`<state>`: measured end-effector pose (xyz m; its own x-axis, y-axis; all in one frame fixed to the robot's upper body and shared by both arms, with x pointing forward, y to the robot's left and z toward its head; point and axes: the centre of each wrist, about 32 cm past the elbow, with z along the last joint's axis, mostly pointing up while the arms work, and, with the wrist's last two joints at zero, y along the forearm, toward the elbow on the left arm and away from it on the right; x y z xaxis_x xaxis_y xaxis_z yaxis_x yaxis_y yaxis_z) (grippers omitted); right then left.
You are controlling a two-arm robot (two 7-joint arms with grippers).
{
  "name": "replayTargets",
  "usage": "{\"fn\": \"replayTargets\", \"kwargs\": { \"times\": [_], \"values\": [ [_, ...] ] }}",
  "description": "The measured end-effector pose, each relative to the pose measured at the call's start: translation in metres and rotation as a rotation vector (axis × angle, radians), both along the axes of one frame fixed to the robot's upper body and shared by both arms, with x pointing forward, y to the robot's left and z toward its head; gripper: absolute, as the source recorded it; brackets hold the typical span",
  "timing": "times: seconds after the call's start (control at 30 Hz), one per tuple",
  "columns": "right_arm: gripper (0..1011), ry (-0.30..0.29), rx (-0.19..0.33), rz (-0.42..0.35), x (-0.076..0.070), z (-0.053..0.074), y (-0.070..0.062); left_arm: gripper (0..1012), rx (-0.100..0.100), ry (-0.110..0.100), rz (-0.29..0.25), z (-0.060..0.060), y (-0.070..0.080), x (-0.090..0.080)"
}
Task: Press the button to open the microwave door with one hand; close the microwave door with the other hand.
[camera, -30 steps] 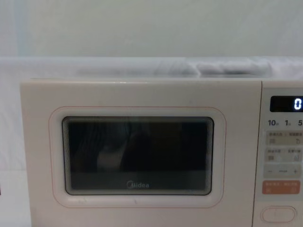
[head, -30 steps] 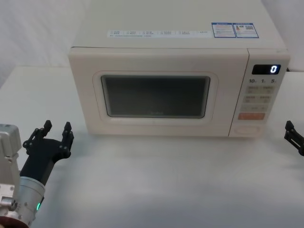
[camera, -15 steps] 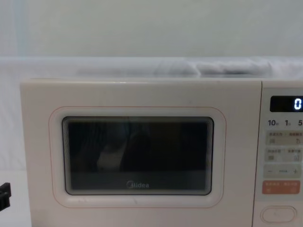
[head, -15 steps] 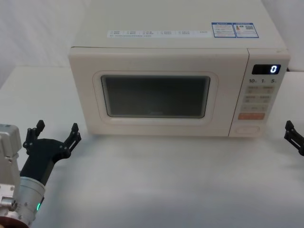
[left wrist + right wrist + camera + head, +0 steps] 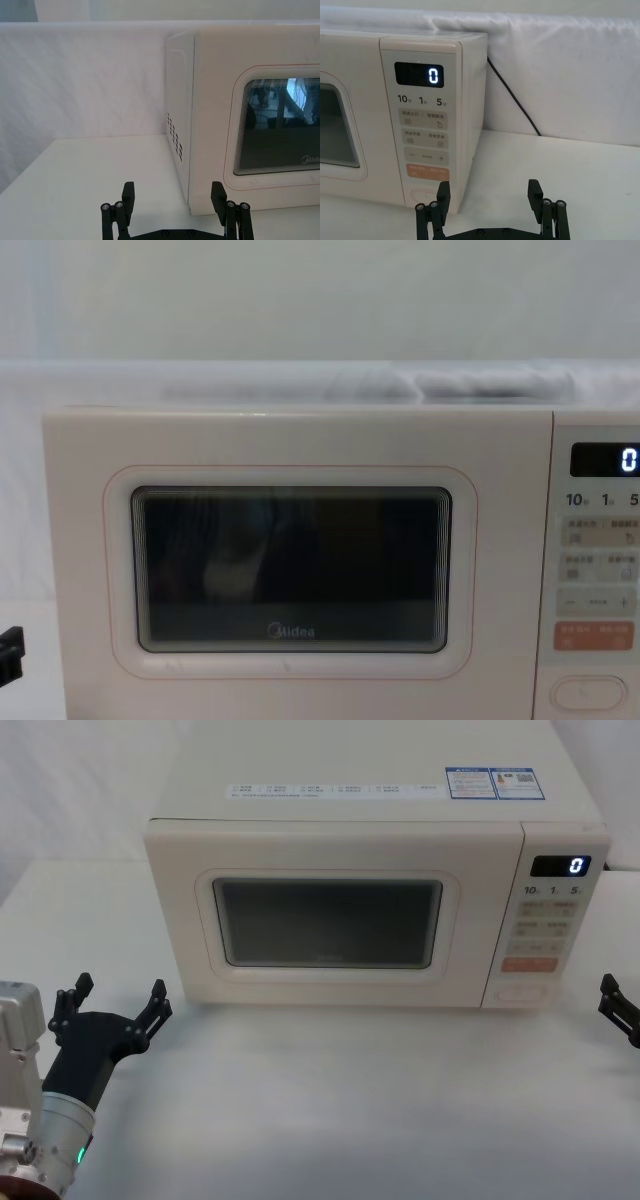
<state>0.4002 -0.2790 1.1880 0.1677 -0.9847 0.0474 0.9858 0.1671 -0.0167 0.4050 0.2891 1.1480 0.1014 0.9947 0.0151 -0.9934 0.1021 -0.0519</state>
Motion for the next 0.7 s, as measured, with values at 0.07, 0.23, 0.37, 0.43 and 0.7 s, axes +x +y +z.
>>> {"fn": "replayTargets", "kwargs": {
  "times": [0.07,0.23,0.37,0.43,0.7],
  "values": [
    [1002,0.000,0.000,0.000,0.0000,0.0000,0.0000,1001,0.000,0.000,0.000,0.0000,0.0000,0.0000],
    [1002,0.000,0.000,0.000,0.0000,0.0000,0.0000,1001,0.000,0.000,0.000,0.0000,0.0000,0.0000],
    [1002,0.000,0.000,0.000,0.0000,0.0000,0.0000,1001,0.000,0.000,0.000,0.0000,0.0000,0.0000],
    [1002,0.000,0.000,0.000,0.0000,0.0000,0.0000,1001,0.000,0.000,0.000,0.0000,0.0000,0.0000],
    [1002,0.000,0.000,0.000,0.0000,0.0000,0.0000,1001,0.000,0.000,0.000,0.0000,0.0000,0.0000]
  ]
}}
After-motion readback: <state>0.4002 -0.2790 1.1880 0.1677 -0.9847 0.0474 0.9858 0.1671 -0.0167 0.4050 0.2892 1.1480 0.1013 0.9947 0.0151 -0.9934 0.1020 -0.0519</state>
